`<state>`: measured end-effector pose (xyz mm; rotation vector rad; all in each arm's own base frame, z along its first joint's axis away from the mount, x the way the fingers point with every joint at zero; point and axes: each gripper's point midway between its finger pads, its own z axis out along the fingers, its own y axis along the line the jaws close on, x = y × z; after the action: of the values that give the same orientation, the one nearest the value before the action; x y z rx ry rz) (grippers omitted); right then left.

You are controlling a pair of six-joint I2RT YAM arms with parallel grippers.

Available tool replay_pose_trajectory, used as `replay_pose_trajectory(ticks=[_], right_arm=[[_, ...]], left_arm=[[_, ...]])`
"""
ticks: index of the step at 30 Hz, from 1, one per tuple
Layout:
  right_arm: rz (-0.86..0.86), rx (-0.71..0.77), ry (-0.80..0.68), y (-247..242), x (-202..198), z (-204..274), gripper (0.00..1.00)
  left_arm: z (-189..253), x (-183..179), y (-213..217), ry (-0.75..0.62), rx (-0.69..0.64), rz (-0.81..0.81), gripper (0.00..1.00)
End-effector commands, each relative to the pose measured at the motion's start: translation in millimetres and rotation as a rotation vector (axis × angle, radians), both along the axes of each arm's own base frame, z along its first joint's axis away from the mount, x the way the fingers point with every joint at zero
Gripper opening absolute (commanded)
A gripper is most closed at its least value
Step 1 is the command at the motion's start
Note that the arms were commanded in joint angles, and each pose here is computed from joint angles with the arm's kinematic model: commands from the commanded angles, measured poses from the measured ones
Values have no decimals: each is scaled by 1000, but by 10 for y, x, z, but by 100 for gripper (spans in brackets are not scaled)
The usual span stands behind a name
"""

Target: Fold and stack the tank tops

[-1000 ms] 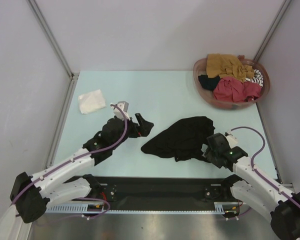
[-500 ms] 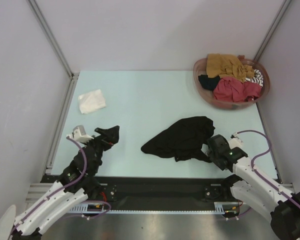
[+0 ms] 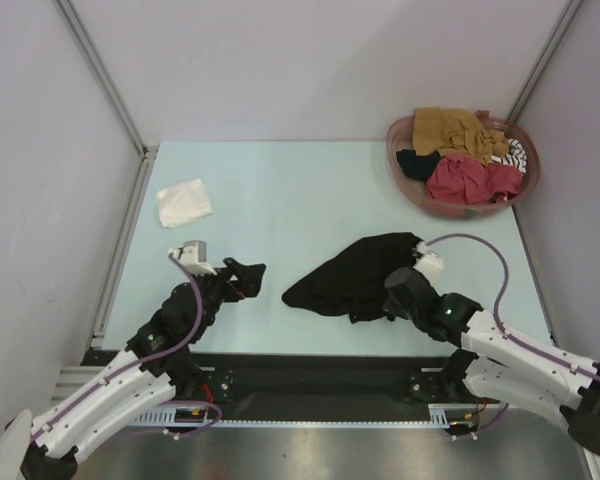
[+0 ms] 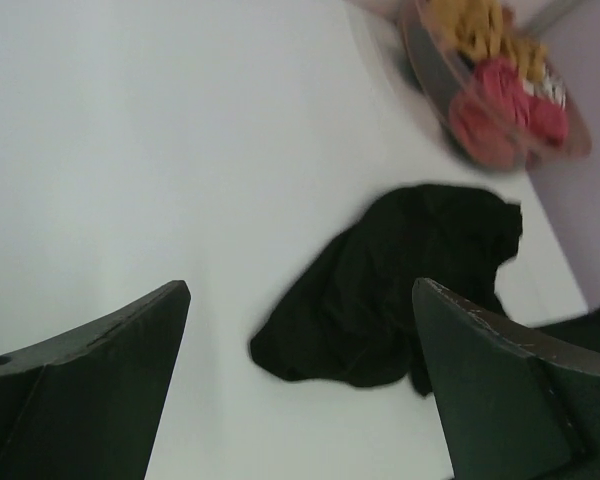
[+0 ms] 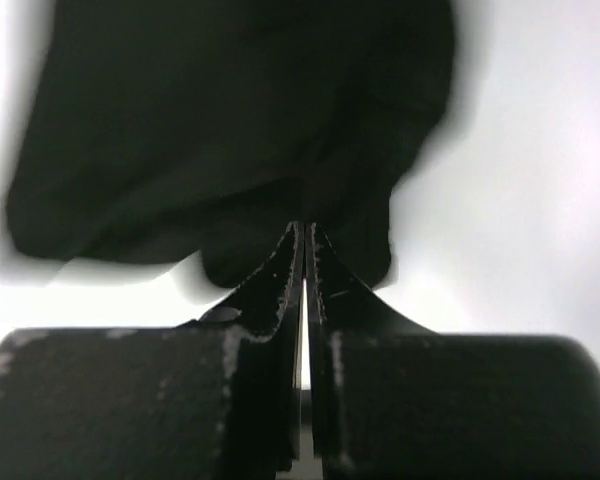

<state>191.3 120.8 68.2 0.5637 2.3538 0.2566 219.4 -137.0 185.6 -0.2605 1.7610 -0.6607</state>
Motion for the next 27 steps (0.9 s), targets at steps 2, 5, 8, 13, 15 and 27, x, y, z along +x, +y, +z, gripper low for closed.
replay_pose_trajectory(ticks=[2,5,8,13,15,27], right_arm=[[438,171,-321,1299,109,976,0],[768,135,-453,2065,-279,1437,6],[785,105,-489,2105,-333,1600,54],[706,220,-478,1677,-115,1522,62],[614,228,-432,1401,-43,1450,62],[183,218,-287,72,367,954,60]], left_arm=[[210,-129,-668,-67,88,-377,100],[221,-166,-787,-87,66,-430,100],[208,-179,-715,-96,52,-402,100],[228,-239,-741,-98,56,-440,100],[197,-259,-815,-81,66,-480,100],[-113,-255,-1428,-22,213,-679,100]])
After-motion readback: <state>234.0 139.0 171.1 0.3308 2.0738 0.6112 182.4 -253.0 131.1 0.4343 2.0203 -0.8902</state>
